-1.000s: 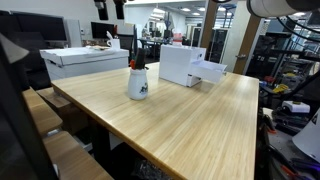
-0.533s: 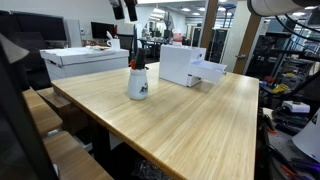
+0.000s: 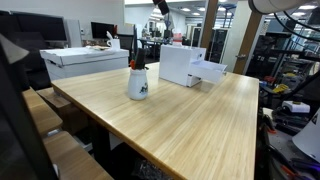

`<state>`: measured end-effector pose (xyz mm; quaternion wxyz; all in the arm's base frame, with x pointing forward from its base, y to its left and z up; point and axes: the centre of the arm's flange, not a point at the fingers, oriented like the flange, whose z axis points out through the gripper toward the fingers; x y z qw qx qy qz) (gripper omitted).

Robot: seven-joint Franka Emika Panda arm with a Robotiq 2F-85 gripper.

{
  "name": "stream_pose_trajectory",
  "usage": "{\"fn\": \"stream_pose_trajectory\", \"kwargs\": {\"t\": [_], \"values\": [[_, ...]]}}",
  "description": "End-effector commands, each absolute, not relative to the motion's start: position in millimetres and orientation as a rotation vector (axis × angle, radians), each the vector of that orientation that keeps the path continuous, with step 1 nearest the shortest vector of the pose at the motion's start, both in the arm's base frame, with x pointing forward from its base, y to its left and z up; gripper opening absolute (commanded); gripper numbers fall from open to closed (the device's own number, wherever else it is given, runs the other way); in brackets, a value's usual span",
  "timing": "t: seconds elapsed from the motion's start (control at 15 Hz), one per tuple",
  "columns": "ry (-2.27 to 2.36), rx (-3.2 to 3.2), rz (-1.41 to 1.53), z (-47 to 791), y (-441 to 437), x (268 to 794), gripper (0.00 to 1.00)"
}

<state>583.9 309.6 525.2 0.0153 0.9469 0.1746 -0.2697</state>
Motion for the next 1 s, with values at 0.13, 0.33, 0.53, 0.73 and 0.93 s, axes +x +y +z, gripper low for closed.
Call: {"fn": "stream_pose_trajectory", "kwargs": {"t": [0.13,0.33,0.53,0.73,0.93], "values": [[0.491,2.932,-1.247,505.8,278.2,501.7,1.00],[0.443,2.930,-1.380,507.2,275.6,492.8,1.00],[0.301,2.934,-1.485,508.6,273.5,491.5,1.00],[0.112,2.899,-1.530,507.2,273.0,493.9,1.00],[-0.127,2.837,-1.457,500.8,270.0,498.9,1.00]]}}
